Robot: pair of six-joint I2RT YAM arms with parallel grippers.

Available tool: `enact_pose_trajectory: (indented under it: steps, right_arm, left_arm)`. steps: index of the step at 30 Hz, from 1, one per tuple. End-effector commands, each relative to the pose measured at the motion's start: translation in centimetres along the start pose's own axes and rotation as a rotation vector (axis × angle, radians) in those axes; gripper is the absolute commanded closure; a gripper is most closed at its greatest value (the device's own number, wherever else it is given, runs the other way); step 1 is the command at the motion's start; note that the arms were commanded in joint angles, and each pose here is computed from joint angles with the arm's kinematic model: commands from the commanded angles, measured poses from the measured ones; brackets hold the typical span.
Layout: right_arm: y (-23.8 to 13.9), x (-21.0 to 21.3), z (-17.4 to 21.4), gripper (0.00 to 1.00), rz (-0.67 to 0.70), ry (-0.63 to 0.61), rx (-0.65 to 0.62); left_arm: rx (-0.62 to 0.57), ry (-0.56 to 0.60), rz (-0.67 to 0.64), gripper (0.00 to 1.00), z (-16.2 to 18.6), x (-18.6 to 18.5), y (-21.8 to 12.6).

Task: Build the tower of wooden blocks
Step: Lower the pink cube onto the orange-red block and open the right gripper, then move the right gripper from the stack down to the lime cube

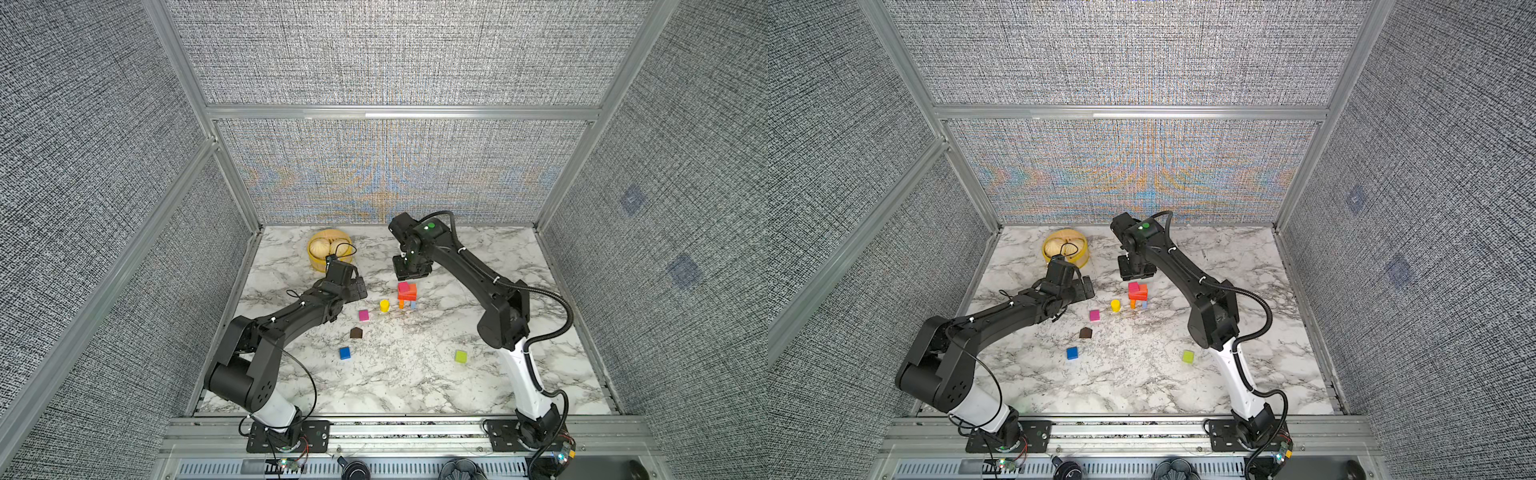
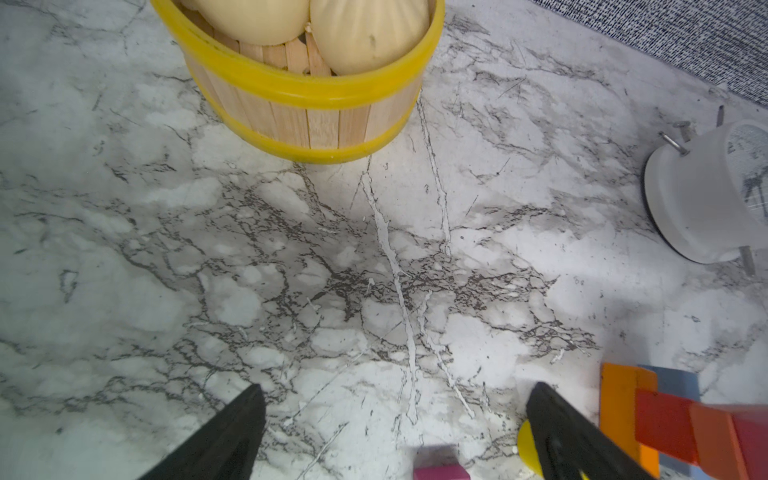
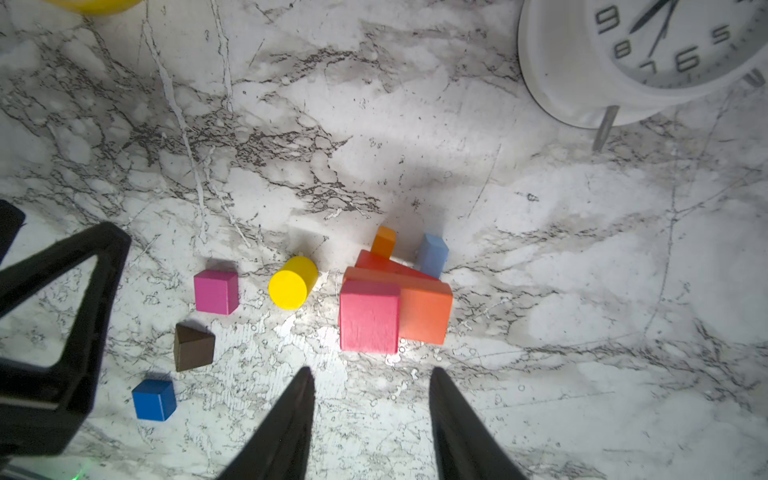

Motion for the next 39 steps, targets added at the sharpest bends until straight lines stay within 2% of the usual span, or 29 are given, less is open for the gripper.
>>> enact_pose_trajectory:
  steps: [1,11,23,32,39]
  right_arm:
    - [-1.1,0.1,0.2,0.52,-0.029,-0.021,-0.041]
    - [-2.2,-2.0,4.3,0.52,-0.04,-0.048,-0.061]
    - [-1.2,-6.2,10.6,0.52,-0.008,0.001,-0.041]
    - [1.3,-9.0,15.9,0.52,0.023,0.054,0.013]
    - [2.4,-10.9,19.0,0.42,0.066,0.101,0.034]
  left_arm:
    - [0.048,0.012,0.025,0.01,0.4,-0.3,-0.9]
    - [0.112,0.04,0.116,0.01,2.2,-1.5,-3.2]
    - [0.159,0.173,0.067,0.01,5.0,-4.5,-4.0]
    - [0.184,0.239,0.044,0.01,7.5,-5.6,-4.5]
    - [0.187,0.272,0.025,0.01,8.3,-6.2,-4.6]
Point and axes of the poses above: each gripper's point midway between its finger pads, its own y axis out along the fingers, its own x axis along the line the jaws close on, z = x × y, the point moved 2 cm from there along -y, back along the fingers, and after that the axes turned 4 degrees about y, right-handed, at the moved point
